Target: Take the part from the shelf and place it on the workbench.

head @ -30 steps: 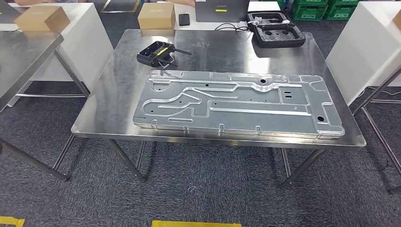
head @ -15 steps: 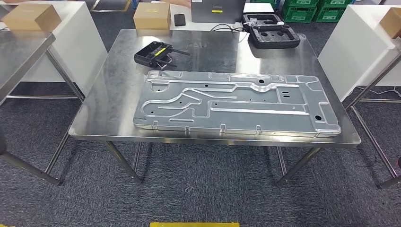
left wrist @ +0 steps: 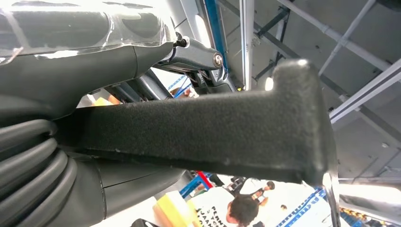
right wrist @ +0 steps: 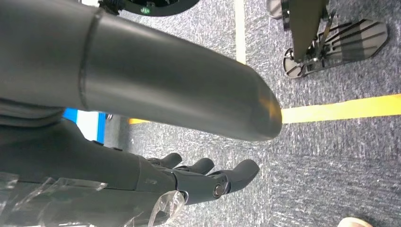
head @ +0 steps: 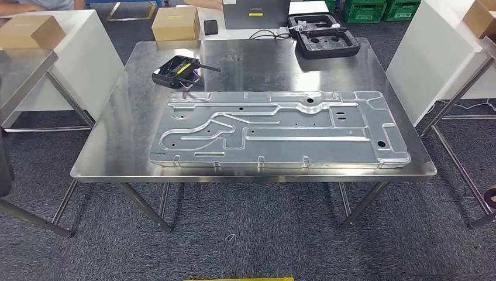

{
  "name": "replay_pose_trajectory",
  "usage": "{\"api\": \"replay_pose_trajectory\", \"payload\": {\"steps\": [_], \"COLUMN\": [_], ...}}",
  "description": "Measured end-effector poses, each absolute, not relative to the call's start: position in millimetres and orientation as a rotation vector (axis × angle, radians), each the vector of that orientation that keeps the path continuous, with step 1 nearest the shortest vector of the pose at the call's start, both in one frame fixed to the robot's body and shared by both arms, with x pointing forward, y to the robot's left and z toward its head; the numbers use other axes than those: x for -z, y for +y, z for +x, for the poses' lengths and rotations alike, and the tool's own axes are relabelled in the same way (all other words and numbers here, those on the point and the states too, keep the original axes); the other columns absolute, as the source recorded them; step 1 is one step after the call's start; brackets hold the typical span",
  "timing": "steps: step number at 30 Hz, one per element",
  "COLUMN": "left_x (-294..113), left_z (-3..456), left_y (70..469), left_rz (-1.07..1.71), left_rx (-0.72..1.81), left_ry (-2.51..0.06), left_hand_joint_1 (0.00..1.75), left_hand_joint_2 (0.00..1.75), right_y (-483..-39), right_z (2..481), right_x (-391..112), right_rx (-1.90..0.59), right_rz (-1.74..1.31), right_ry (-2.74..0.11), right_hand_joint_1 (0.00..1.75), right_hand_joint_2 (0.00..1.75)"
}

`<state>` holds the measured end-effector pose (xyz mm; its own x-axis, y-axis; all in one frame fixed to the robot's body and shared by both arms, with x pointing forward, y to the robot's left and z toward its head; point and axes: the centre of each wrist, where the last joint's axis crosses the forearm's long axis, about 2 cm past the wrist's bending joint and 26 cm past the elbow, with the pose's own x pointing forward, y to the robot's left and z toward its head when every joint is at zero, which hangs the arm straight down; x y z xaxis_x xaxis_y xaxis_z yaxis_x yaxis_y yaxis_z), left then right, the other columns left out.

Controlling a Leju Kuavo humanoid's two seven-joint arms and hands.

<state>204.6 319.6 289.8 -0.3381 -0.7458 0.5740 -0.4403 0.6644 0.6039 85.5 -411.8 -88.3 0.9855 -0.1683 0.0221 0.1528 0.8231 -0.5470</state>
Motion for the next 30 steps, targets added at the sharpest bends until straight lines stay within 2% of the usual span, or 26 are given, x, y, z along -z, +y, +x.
{"api": "replay_pose_trajectory", "payload": {"steps": [30], "left_x": [-290.8], "left_z": [205.2], "left_y": [320.9], "left_rz": [0.917], "left_rx": [0.433], "left_ry": [-1.980], "left_hand_joint_1": [1.75], "left_hand_joint_2": [1.75], "right_y": [-407.4], "right_z": [84.4], "right_x": [89.6], "right_rx": [0.163], "right_rz": [-0.570], "right_ry": [0.053], "right_hand_joint_1": [0.00], "right_hand_joint_2": [0.00]}}
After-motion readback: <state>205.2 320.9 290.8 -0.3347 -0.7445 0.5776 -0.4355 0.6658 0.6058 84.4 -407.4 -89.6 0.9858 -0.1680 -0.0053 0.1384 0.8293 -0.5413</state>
